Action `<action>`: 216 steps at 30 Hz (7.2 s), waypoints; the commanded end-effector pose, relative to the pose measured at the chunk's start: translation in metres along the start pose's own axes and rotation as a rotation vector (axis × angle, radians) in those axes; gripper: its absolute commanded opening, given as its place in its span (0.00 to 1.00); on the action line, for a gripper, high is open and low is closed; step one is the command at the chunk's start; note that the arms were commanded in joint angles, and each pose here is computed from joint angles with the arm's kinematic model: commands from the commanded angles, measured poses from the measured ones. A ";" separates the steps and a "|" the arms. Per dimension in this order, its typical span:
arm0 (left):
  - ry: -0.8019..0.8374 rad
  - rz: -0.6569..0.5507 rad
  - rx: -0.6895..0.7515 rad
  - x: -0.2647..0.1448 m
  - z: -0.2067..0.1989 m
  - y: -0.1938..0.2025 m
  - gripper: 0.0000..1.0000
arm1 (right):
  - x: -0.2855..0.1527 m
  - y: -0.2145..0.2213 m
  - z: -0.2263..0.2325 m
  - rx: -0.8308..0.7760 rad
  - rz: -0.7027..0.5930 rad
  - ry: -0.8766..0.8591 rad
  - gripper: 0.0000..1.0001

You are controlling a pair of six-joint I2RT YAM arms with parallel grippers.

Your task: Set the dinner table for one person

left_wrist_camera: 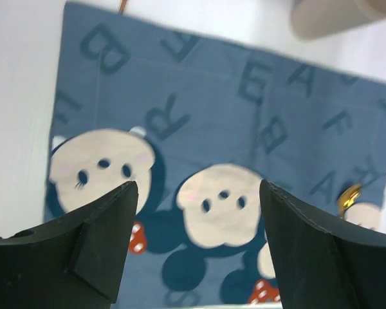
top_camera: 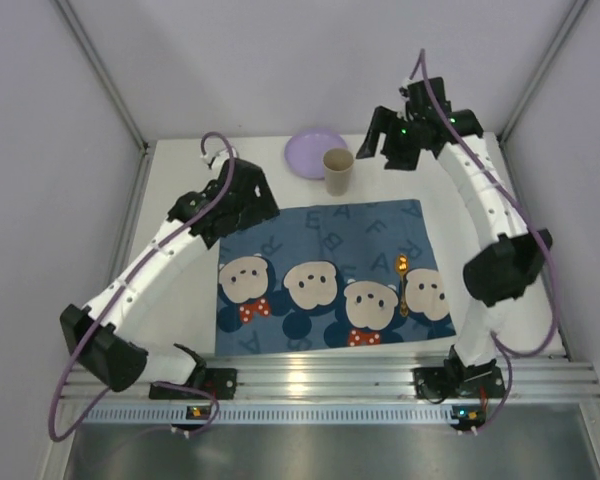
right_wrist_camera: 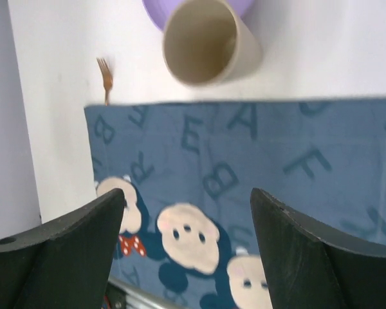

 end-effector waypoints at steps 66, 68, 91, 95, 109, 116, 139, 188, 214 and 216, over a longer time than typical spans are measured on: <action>-0.175 0.205 0.373 0.266 0.082 -0.038 0.86 | 0.034 0.049 -0.118 -0.100 -0.109 0.511 0.53; -0.191 0.191 0.383 0.273 0.085 -0.045 0.86 | 0.026 0.049 -0.115 -0.099 -0.111 0.516 0.54; -0.122 0.328 0.387 0.315 0.121 0.008 0.39 | 0.017 0.069 -0.129 -0.055 -0.018 0.597 0.52; -0.145 0.340 0.382 0.316 0.129 0.009 0.24 | 0.018 0.070 -0.129 -0.057 -0.015 0.599 0.52; -0.551 0.051 0.353 0.266 0.167 -0.098 0.00 | 0.006 0.058 -0.119 -0.076 -0.067 0.594 0.53; -0.688 -0.124 0.399 0.213 0.169 -0.150 0.00 | 0.006 0.050 -0.113 -0.094 -0.072 0.578 0.54; -0.074 0.343 0.124 0.107 0.086 0.053 0.00 | 0.076 -0.056 0.020 -0.144 -0.190 0.029 0.75; -0.250 0.541 0.182 0.117 0.085 0.081 0.65 | 0.335 -0.036 -0.065 0.274 -0.230 0.142 0.02; -0.166 0.434 0.239 0.136 0.070 0.043 0.69 | 0.092 -0.072 0.065 0.156 -0.358 -0.177 0.00; -0.156 0.439 0.241 0.135 0.075 0.044 0.69 | 0.078 -0.046 0.063 0.129 -0.316 -0.132 0.00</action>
Point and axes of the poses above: each gripper's point midway between its finger pads, its own x axis out along the fingers, its own z axis along the line the jaws close on, y = z × x, the point moved 8 cm from there along -x, back along the fingers, and after that the axes turned 13 degrees about x, right-handed, at the moved point
